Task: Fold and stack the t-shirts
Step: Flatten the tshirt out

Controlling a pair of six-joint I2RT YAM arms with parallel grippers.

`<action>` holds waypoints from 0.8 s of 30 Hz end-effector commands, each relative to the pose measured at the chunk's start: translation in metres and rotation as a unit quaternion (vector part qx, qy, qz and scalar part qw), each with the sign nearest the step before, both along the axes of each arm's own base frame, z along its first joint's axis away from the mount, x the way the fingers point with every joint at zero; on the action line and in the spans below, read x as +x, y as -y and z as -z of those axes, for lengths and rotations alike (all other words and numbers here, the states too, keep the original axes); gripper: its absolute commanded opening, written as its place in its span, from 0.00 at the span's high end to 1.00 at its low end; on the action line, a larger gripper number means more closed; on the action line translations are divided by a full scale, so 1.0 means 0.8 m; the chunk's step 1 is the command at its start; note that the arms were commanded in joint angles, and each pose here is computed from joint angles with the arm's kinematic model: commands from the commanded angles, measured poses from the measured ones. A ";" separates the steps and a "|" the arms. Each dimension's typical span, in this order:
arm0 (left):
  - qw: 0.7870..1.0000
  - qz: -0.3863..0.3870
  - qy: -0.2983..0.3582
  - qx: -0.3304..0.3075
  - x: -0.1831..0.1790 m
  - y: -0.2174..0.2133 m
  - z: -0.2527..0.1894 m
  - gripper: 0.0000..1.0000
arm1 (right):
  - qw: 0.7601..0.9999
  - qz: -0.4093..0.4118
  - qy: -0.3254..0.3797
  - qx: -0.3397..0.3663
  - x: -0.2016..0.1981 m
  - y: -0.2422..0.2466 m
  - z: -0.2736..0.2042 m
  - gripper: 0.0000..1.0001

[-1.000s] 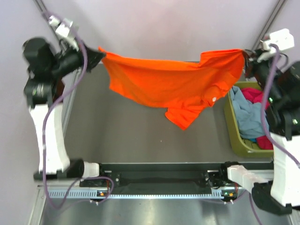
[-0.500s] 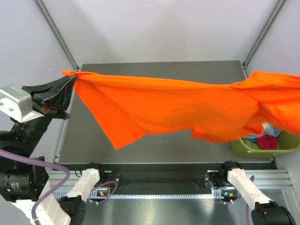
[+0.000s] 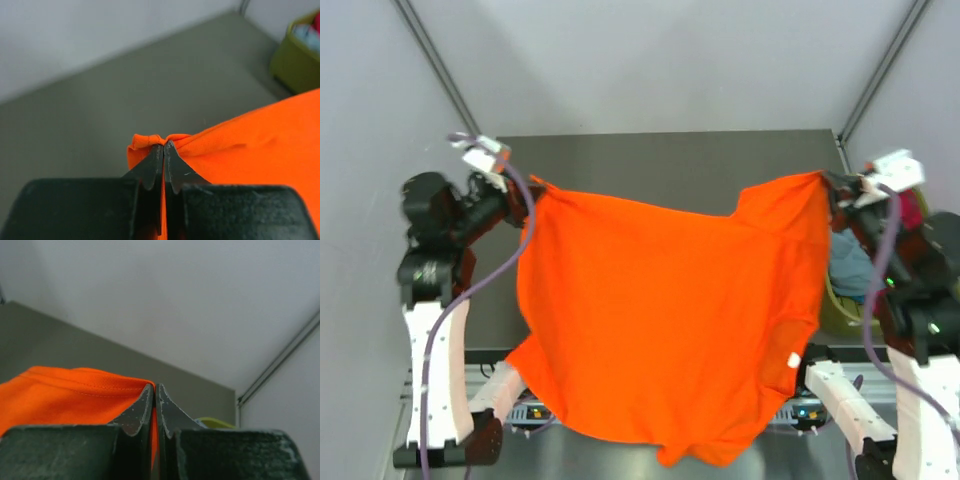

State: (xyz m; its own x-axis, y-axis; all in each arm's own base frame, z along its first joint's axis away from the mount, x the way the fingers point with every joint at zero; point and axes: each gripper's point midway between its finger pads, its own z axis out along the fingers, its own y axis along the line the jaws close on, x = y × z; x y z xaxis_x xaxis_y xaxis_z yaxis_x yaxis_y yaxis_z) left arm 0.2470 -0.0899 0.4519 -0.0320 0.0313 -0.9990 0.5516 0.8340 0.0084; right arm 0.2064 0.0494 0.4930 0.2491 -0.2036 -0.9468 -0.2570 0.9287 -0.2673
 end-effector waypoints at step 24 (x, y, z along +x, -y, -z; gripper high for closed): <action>0.932 0.029 -0.361 0.028 0.366 -0.024 0.405 1.00 | 0.958 0.073 -0.271 -0.053 0.531 -0.004 0.340 1.00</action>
